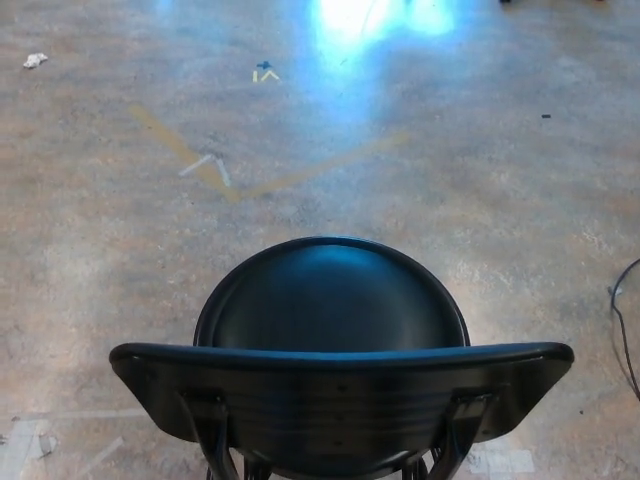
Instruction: Use the right hand to rotate the back of the chair to its left.
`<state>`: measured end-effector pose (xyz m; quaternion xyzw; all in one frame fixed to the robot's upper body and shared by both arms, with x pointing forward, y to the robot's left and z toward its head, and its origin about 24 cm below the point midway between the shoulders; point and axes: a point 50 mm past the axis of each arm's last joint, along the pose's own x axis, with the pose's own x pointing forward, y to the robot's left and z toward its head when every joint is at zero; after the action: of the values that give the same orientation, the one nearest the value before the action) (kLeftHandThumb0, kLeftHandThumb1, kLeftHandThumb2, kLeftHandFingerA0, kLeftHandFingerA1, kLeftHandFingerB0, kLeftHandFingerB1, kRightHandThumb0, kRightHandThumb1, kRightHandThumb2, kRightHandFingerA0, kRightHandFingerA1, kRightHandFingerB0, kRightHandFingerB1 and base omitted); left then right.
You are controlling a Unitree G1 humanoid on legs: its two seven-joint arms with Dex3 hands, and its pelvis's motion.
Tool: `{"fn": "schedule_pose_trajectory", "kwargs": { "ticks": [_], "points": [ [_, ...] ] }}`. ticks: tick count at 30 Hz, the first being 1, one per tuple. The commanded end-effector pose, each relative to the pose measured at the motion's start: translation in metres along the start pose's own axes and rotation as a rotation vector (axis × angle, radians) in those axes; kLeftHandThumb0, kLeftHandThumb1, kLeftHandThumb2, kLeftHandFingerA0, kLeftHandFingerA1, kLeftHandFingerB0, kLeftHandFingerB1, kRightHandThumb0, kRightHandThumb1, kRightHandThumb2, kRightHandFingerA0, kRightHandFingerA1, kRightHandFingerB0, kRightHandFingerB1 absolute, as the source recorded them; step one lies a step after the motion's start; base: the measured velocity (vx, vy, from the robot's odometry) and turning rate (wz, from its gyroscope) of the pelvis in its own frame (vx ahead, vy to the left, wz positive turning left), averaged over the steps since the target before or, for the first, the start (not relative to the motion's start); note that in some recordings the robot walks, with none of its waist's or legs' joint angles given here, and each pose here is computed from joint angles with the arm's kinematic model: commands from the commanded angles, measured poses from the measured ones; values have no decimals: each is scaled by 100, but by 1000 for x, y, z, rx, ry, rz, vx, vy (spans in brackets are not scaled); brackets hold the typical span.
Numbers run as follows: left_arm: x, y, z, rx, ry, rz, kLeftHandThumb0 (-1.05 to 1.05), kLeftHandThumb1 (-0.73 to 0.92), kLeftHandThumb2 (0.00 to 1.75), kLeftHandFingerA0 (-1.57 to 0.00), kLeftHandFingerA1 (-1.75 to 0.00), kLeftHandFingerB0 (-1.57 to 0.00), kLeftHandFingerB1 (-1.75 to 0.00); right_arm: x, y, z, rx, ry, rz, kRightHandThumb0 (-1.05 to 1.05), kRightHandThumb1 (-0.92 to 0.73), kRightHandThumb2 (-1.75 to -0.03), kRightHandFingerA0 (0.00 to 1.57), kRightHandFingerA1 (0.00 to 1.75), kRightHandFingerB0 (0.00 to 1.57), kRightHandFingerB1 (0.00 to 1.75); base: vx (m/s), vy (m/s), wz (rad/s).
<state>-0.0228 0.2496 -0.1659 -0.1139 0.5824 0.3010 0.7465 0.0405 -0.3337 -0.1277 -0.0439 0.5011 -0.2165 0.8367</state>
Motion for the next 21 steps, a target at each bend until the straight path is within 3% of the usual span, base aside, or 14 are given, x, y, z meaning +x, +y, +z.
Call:
{"fn": "schedule_pose_trajectory", "kwargs": {
  "ticks": [1, 4, 5, 8, 13, 14, 17, 18, 21],
  "points": [
    [4, -4, 23, -92, -63, 0, -60, 87, 66, -50, -56, -54, -48, 3, 6, 6, 83, -27, 17, -65, -63, -102, 38, 54, 20, 44, 0, 0, 0],
    [5, -3, 27, -153, -80, -8, -59, 88, 66, -51, -60, -58, -52, 0, 6, 0, 63, -21, 24, -70, -65, -103, 36, 53, 18, 42, 0, 0, 0],
    [5, -3, 28, -158, -84, -8, -60, 87, 66, -51, -57, -61, -52, 0, 6, -2, 55, -18, 25, -73, -78, -67, 37, 36, 31, 31, 0, 0, 0],
    [5, -6, 33, -155, -111, -20, -61, 88, 66, -50, -51, -52, -45, 0, 3, 0, 64, -21, 12, -69, -80, -65, 44, 37, 36, 32, 0, 0, 0],
    [6, -10, 48, -191, -182, -44, -69, 82, 65, -50, -55, -54, -43, 5, 2, 15, 85, -45, 5, -76, -69, -70, 38, 39, 30, 33, 0, 0, 0],
    [6, -11, 53, -203, -207, -58, -74, 78, 64, -43, -49, -46, -38, 6, 2, 20, 82, -66, 11, -75, -75, -63, 31, 32, 27, 30, 0, 0, 0],
    [5, -13, 67, -187, -288, -87, -76, 79, 64, -39, -43, -40, -36, 8, 2, 37, 81, -141, 28, -72, -74, -62, 28, 31, 26, 30, 0, 0, 0],
    [4, -18, 84, -202, -349, -100, -81, 68, 69, -36, -40, -32, -35, 11, 4, 61, 76, -231, 39, -73, -69, -61, 26, 30, 22, 29, 0, 0, 0],
    [2, -22, 106, -221, -436, -127, -78, 74, 63, -31, -34, -34, -32, 14, 5, 93, 61, -332, 66, -75, -67, -61, 22, 28, 16, 27, 0, 0, 0]
  ]
}}
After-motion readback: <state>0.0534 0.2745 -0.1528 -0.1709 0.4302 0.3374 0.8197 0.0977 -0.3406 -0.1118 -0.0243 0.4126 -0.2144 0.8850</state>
